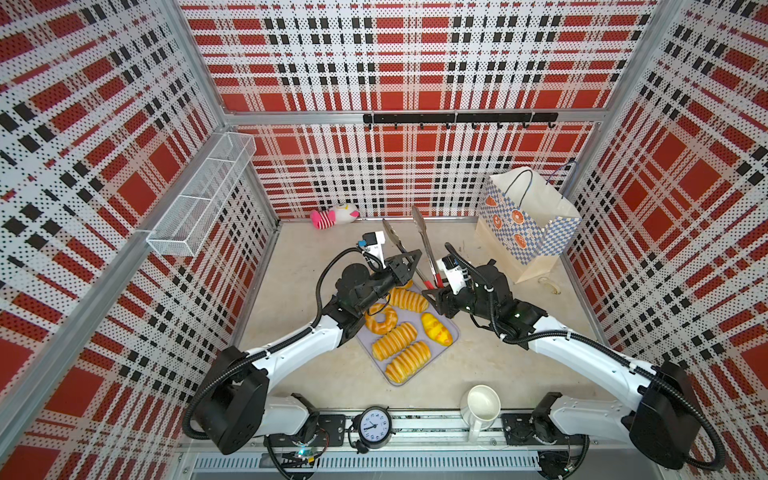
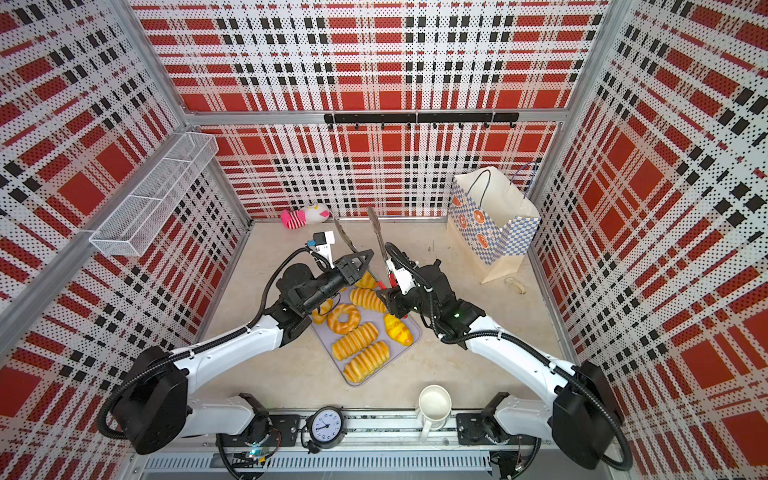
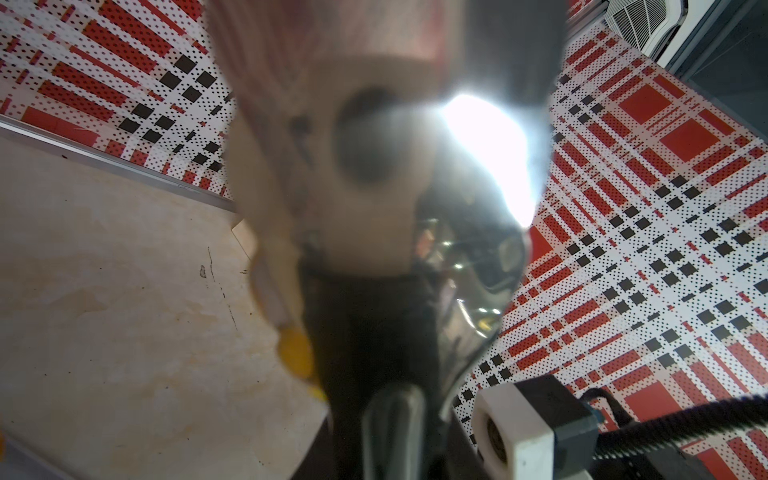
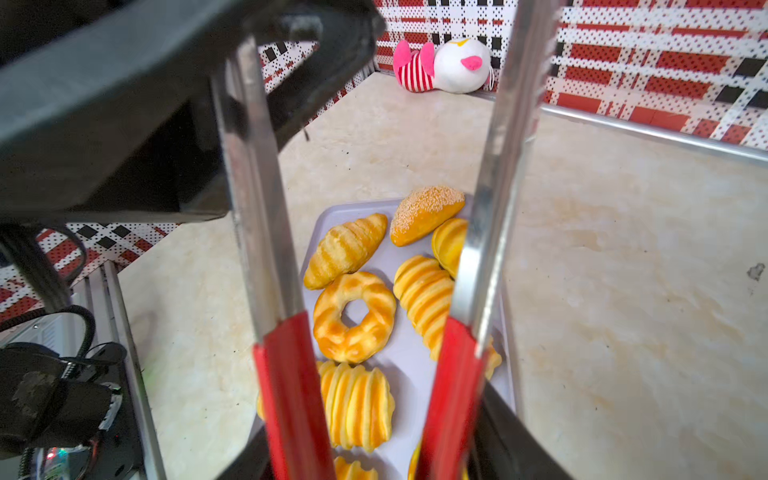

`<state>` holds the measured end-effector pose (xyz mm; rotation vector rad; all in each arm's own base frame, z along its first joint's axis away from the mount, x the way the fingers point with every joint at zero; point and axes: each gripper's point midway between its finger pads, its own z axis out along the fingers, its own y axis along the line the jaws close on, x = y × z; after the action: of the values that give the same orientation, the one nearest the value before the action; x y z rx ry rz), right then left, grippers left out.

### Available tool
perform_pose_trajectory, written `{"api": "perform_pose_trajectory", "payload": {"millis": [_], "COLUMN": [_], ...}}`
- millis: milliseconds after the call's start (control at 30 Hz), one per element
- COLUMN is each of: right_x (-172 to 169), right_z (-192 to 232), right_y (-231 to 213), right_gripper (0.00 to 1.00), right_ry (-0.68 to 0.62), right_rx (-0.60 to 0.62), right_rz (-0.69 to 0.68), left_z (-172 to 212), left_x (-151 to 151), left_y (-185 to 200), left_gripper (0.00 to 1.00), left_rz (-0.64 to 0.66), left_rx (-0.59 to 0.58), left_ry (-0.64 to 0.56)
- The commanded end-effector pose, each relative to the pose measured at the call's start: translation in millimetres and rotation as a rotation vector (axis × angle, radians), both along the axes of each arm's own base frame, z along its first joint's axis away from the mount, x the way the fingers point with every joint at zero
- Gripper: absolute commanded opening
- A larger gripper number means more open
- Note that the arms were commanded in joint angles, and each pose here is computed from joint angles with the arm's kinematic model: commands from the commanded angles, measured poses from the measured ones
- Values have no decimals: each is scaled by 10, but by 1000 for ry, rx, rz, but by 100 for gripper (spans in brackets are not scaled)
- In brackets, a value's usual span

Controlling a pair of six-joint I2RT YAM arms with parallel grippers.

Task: Place the fake bread into the paper bag

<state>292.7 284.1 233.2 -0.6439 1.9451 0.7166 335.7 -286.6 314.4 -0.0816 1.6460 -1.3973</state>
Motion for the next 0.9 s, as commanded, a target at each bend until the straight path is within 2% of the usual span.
{"api": "perform_pose_trajectory", "payload": {"millis": [0, 100, 333, 467, 700, 867], "right_x": [112, 150, 206, 196, 183, 255], "right_z": [177, 208, 214, 226, 252, 242], "right_y": [41, 62, 157, 166, 97, -128], "right_gripper": [52, 46, 41, 34, 31, 29], "right_ry": [-62, -83, -105, -108, -66, 4], "right_rx": [18, 23, 43, 52, 83, 142], "right_rz": [-26, -30, -8, -2, -16, -55], "left_z": [165, 162, 177, 145, -25, -205], "left_x": [-45, -41, -28, -5, 120, 179], "left_y": [11, -12, -37, -15, 183, 426], "left_gripper": [21, 21, 22, 26, 47, 65], "left_rz": [-21, -31, -41, -37, 31, 92], "left_rx": [-36, -37, -39, -38, 28, 124], "left_ry": [-33, -29, -29, -19, 21, 61]}}
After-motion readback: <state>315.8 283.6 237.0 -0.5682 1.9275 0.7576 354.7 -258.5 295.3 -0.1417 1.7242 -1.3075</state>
